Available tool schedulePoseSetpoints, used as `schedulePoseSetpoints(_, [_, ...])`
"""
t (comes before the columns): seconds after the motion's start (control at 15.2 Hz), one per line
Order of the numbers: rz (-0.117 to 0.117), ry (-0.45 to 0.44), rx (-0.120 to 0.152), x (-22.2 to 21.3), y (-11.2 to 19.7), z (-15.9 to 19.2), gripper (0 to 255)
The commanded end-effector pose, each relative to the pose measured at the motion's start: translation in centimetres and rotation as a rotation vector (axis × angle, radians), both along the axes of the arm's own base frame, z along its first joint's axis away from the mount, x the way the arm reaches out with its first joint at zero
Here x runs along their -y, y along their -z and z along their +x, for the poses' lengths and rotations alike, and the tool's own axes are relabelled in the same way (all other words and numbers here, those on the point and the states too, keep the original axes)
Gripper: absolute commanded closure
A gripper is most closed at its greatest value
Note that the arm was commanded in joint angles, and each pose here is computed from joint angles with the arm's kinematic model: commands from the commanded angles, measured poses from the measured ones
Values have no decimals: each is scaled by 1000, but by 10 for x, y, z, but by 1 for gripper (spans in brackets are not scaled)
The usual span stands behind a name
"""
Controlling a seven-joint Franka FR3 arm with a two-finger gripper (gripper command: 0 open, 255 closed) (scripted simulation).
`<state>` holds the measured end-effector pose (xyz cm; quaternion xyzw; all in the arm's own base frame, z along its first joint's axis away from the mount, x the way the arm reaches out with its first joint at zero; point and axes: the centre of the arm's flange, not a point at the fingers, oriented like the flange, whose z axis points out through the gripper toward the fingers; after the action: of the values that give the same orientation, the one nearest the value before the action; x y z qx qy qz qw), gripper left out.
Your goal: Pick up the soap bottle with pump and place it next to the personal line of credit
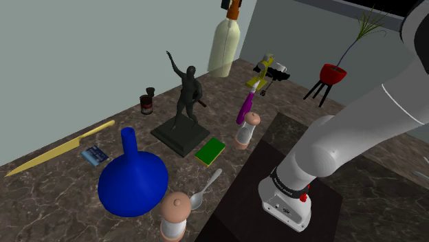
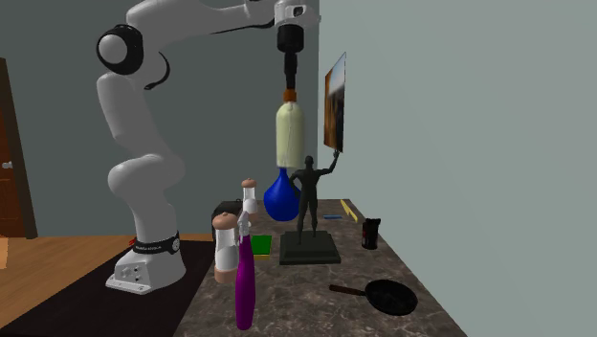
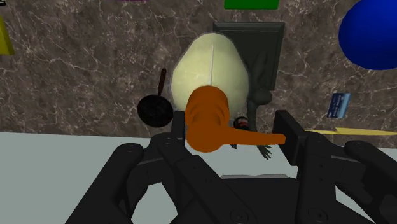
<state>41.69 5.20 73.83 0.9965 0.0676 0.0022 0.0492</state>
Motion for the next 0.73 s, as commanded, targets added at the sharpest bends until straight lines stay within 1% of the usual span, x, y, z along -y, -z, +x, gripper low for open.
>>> schedulePoseSetpoints(0.0, [0, 1, 1, -27, 0, 7, 255])
schedulePoseSetpoints(0.66, [0, 1, 1, -153, -1, 46, 255])
